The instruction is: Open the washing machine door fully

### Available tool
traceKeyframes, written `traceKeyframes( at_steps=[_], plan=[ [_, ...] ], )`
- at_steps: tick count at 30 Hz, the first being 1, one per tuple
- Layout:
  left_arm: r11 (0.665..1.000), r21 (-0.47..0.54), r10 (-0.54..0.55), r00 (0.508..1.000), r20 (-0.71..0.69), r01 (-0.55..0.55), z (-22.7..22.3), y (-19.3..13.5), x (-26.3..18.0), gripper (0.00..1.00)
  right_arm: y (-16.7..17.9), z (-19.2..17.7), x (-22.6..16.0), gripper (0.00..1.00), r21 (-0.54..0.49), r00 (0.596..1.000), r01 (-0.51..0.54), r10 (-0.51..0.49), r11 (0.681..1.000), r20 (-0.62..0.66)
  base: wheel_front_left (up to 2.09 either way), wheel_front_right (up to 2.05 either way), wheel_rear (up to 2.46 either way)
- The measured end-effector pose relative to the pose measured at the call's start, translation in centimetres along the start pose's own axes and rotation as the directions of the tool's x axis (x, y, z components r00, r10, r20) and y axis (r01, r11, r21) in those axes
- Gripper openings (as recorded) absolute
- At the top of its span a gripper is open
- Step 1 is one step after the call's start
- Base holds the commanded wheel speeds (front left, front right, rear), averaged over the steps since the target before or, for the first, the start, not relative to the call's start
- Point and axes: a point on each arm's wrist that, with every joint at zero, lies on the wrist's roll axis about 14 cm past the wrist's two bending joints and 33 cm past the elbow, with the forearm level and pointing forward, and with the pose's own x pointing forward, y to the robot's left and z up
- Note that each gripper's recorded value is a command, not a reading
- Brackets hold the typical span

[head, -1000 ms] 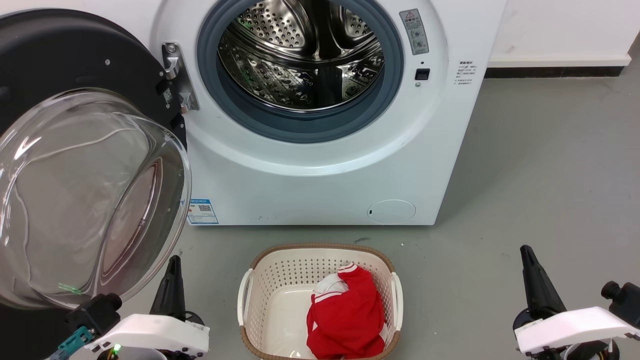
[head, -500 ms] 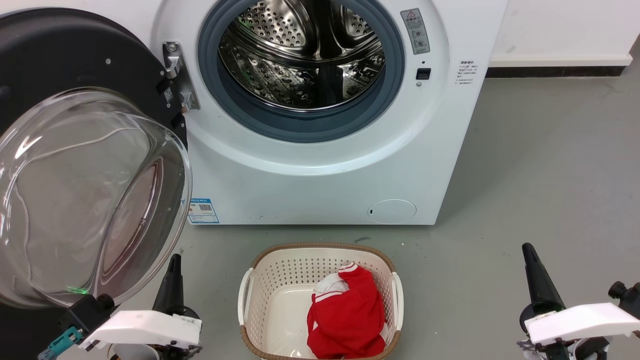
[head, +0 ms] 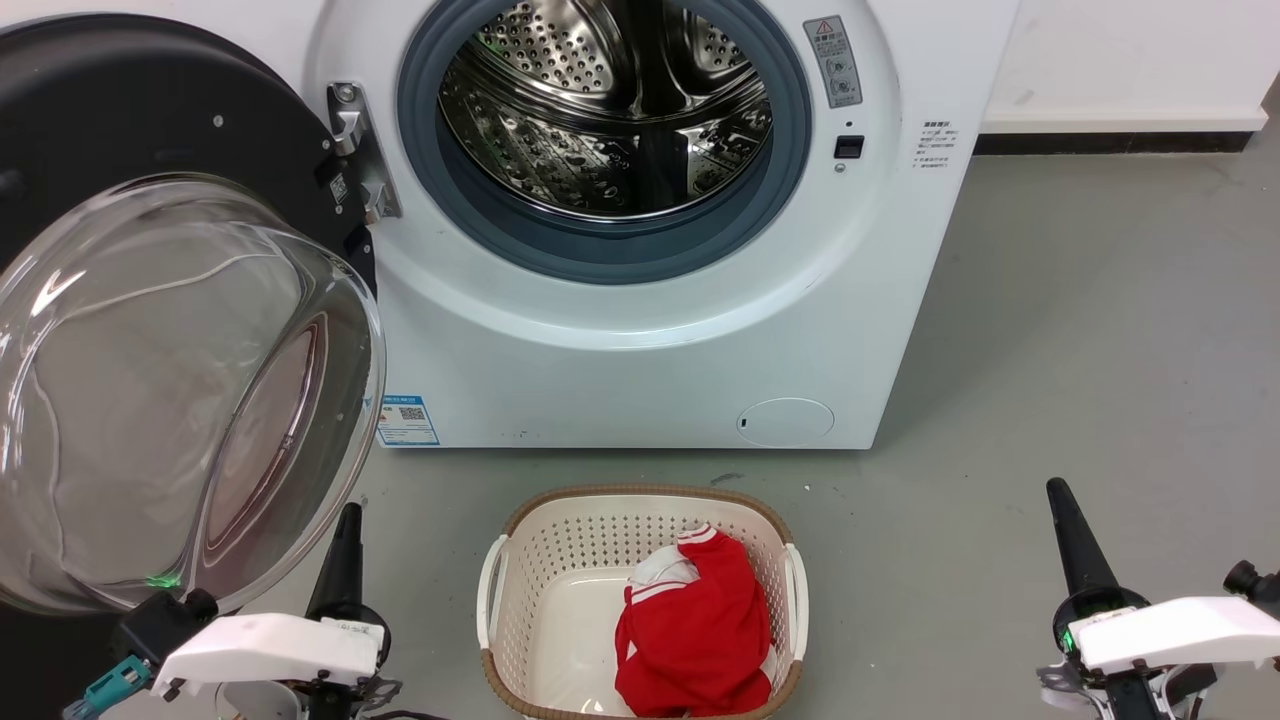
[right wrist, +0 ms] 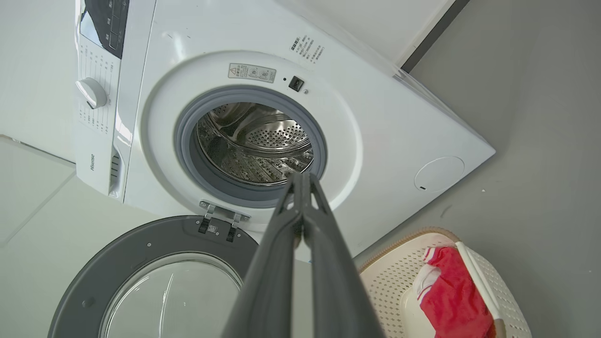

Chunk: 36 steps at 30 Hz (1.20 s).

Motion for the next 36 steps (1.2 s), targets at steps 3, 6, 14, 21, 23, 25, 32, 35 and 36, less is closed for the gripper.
traceKeyframes(
  at_steps=[3,6,14,21,23,25,32,35,36],
  plan=[
    [0.999,-0.035,-0.002,1.0,-0.005,0.002,0.0,0.0,0.0,0.0,0.0,0.0,0.1,0.0,0.034,1.0,0.002,-0.002,0.999,0.001,0.0,0.0,0.0],
    [0.998,-0.068,-0.001,1.0,-0.008,0.001,-0.1,0.1,0.1,0.0,0.1,0.1,0.3,0.0,0.065,1.0,-0.003,0.003,0.998,0.002,0.0,0.0,0.0],
    [0.988,-0.153,-0.012,1.0,-0.011,0.01,0.0,-0.1,0.3,0.0,-0.1,0.1,0.4,0.0,0.146,1.0,0.005,-0.005,0.989,-0.001,0.0,0.0,0.0],
    [0.975,-0.222,-0.018,1.0,-0.014,0.014,0.1,-0.1,0.4,0.0,-0.1,0.2,0.7,0.0,0.211,1.0,0.003,-0.003,0.977,-0.001,0.0,0.0,0.0],
    [0.971,-0.241,-0.018,1.0,-0.016,0.014,0.1,-0.1,0.4,0.0,0.0,0.3,0.7,0.0,0.231,1.0,0.002,-0.002,0.973,0.001,0.0,0.0,0.0],
    [0.966,-0.258,-0.018,1.0,-0.016,0.013,0.1,-0.1,0.4,0.0,-0.1,0.2,0.8,0.0,0.248,1.0,0.003,-0.003,0.969,-0.003,0.0,0.0,0.0],
    [0.947,-0.32,-0.029,0.999,-0.016,0.022,0.2,-0.2,0.5,0.0,-0.2,0.2,0.9,0.0,0.306,1.0,0.006,-0.005,0.952,-0.003,0.0,0.0,0.0],
    [0.938,-0.345,-0.035,0.999,-0.012,0.029,0.4,-0.4,0.7,0.0,-0.2,0.3,1.0,0.0,0.329,1.0,0.005,-0.004,0.944,-0.004,0.0,0.0,0.0],
    [0.935,-0.354,-0.035,0.999,-0.012,0.029,0.4,-0.4,0.7,0.0,-0.1,0.3,1.0,0.0,0.338,1.0,0.002,-0.002,0.941,-0.002,0.0,0.0,0.0]
  ],
)
